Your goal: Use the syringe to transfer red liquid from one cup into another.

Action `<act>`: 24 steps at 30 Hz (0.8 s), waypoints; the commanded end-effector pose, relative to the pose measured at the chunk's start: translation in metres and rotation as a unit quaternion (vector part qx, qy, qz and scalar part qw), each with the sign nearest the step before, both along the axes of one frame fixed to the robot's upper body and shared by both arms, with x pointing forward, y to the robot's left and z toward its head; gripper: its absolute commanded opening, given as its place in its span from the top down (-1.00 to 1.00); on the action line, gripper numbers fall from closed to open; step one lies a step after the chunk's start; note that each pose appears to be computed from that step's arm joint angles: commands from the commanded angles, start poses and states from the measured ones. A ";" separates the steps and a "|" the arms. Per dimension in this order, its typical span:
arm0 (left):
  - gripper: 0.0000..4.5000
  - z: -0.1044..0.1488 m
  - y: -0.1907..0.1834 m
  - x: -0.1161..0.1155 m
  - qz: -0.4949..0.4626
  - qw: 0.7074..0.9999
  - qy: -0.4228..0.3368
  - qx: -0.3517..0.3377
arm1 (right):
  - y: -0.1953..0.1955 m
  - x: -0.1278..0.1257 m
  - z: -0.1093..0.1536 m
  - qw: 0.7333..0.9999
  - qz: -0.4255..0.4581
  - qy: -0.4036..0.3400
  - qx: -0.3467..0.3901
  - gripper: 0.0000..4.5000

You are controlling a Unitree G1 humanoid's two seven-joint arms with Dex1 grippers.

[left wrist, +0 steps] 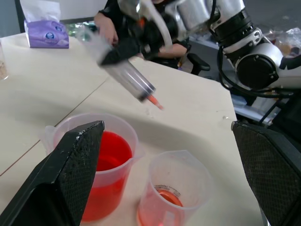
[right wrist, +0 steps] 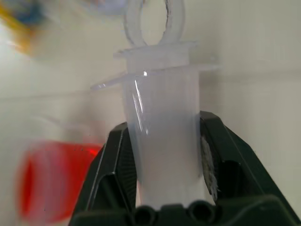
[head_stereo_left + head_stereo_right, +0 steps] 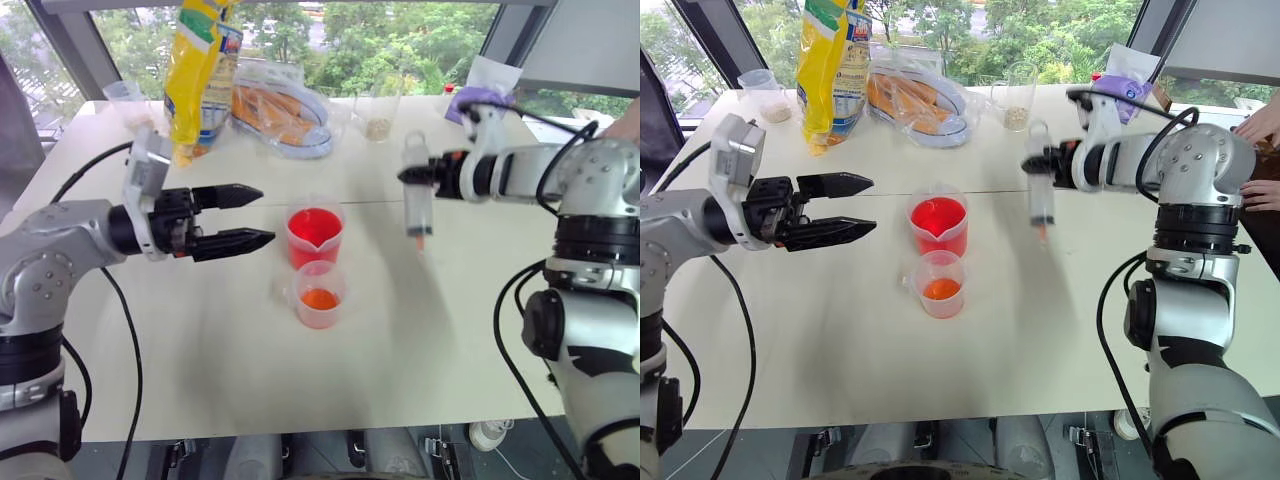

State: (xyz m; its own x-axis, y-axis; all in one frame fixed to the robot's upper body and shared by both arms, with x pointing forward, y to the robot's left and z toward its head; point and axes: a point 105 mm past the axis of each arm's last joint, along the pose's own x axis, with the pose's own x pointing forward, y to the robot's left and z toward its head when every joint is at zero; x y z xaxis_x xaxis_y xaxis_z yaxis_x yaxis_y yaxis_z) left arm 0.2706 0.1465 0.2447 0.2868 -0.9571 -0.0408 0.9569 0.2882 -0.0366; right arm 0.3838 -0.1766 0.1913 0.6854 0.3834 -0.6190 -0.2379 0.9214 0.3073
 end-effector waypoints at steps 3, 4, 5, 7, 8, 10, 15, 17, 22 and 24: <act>-0.98 0.005 -0.001 -0.007 0.001 0.999 -0.031 0.011 | -0.016 -0.010 -0.032 0.996 -0.016 0.076 -0.042 0.36; -0.98 0.003 -0.001 -0.008 0.001 0.999 -0.031 0.016 | -0.017 -0.011 -0.038 0.995 -0.018 0.083 -0.046 0.36; -0.98 0.002 -0.002 -0.009 0.002 0.999 -0.031 0.019 | -0.019 -0.011 -0.044 0.995 -0.020 0.089 -0.051 0.36; -0.98 0.000 -0.002 -0.010 0.002 0.999 -0.031 0.022 | -0.022 -0.012 -0.052 0.993 -0.022 0.097 -0.057 0.36; -0.98 0.000 -0.003 -0.010 0.002 0.999 -0.031 0.023 | -0.023 -0.012 -0.055 0.993 -0.023 0.100 -0.058 0.36; -0.98 -0.001 -0.004 -0.011 0.003 0.999 -0.031 0.024 | -0.024 -0.012 -0.058 0.993 -0.023 0.104 -0.057 0.36; -1.00 -0.004 -0.006 -0.013 0.001 0.999 -0.027 0.027 | -0.023 -0.012 -0.054 0.994 -0.019 0.095 -0.047 -0.46; -1.00 -0.005 -0.006 -0.014 0.001 0.999 -0.026 0.028 | -0.023 -0.012 -0.046 0.995 -0.014 0.082 -0.048 -0.89; -1.00 -0.004 -0.001 -0.015 0.007 0.999 -0.026 0.036 | -0.017 -0.023 -0.007 0.997 0.050 0.012 -0.057 -0.95; -1.00 -0.003 0.002 -0.015 0.012 0.999 -0.027 0.041 | -0.014 -0.031 0.010 0.993 0.089 -0.028 -0.074 -0.95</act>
State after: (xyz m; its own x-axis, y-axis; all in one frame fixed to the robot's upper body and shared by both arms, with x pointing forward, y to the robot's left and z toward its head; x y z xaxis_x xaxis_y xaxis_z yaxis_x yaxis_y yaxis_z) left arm 0.2598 0.1450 0.2311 0.3108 -0.9433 -0.1165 0.9496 0.3135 -0.0057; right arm 0.3593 -0.2001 0.1772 0.6227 0.3494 -0.7001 -0.3083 0.9319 0.1909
